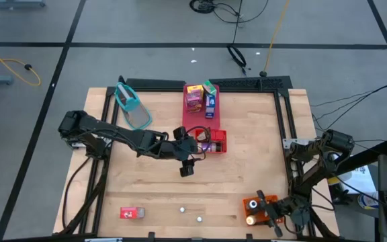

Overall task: Pick & Place Kitchen Items
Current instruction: Put the yellow food coloring bottle into the orange bin, then put the brown food coloring bottle into the orange bin

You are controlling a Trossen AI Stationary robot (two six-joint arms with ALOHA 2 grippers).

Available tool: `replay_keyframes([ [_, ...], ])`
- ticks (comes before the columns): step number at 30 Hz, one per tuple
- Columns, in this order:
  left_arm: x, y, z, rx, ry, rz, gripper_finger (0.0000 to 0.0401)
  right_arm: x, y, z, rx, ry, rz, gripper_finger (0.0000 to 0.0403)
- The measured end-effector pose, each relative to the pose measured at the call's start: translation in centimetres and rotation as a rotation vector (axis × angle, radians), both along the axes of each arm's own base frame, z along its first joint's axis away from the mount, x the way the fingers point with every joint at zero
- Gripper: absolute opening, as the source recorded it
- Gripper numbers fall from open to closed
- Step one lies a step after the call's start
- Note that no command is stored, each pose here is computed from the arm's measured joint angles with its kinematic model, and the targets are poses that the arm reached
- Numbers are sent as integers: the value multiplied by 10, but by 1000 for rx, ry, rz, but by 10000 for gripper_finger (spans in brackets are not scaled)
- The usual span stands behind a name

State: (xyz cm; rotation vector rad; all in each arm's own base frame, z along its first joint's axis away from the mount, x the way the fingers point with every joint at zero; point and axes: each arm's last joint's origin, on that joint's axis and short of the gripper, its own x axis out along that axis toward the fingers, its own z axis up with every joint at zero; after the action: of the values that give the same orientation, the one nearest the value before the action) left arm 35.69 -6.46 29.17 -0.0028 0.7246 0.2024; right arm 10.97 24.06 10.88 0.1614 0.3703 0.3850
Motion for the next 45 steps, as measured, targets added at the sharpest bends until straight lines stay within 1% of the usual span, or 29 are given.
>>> replay_keyframes([
  [4,0,0,0,0,0,0,274,0,0,1,35,6,-10,157],
  [9,0,0,0,-1,0,0,273,1,2,4,63,-11,2,188],
  [15,0,0,0,-1,0,0,274,1,2,5,56,-22,7,229],
  [20,0,0,0,-1,0,1,273,1,3,6,62,-30,11,249],
  [24,0,0,0,-1,0,1,273,0,3,11,49,-49,25,250],
  [29,0,-2,0,-1,0,-5,274,-7,4,26,68,-92,62,241],
  [34,-1,-6,0,3,2,-22,273,-13,3,48,48,-175,106,234],
  [45,-7,-28,-2,4,7,-81,273,-13,-13,93,-27,-371,118,233],
])
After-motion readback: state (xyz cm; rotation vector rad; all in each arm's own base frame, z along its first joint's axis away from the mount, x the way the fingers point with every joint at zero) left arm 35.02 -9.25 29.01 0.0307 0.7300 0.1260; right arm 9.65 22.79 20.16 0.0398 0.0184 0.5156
